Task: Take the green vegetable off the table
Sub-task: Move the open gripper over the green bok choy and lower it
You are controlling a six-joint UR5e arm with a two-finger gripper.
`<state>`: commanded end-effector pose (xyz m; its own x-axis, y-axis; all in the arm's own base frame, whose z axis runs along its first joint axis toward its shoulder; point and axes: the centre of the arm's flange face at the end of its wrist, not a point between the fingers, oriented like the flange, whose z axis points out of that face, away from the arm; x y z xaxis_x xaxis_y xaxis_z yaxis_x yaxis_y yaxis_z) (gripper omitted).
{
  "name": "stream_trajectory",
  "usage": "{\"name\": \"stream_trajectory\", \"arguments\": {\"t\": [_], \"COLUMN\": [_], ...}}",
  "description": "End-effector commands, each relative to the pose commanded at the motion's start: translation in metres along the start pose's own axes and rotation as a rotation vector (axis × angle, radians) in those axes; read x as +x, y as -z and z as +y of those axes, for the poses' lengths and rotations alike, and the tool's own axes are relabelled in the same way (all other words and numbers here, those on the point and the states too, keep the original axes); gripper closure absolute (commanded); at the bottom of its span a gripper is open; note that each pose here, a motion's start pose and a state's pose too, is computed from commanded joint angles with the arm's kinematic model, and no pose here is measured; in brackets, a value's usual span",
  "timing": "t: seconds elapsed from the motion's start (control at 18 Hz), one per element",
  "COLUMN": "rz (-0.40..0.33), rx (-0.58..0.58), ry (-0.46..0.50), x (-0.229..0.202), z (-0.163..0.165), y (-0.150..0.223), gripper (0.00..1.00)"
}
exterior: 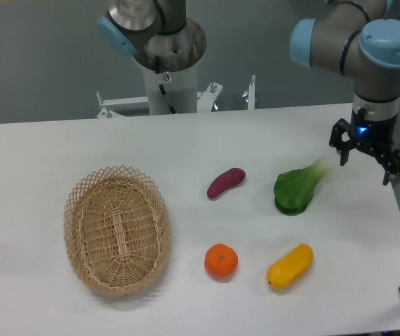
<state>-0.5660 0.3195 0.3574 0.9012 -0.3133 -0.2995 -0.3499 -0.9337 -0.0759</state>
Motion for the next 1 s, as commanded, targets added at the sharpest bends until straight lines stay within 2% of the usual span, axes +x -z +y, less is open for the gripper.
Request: {"name": "stream_trajectory", "arguments": {"t": [0.11,0.5,0.67,0.78,0.89,1.0], "rz": [0.024,0.048,0.084,0.121,0.182,0.221], "rx": [0.004,0.001,0.002,-0.015,-0.122,-0.194], "ry": [0.001,-0.017,-0.089,-0.195,-0.28,-0.313], "x": [0.012,0.022,0.035,0.049,0.063,0.073], "z": [0.0,0.006,0.017,0.019,0.029,0.032], "y": [-0.012,-0.021,-0.034,-0.045,-0.056,-0.064], "gripper": [0.0,0.0,0.0,0.0,0.0,0.0]}}
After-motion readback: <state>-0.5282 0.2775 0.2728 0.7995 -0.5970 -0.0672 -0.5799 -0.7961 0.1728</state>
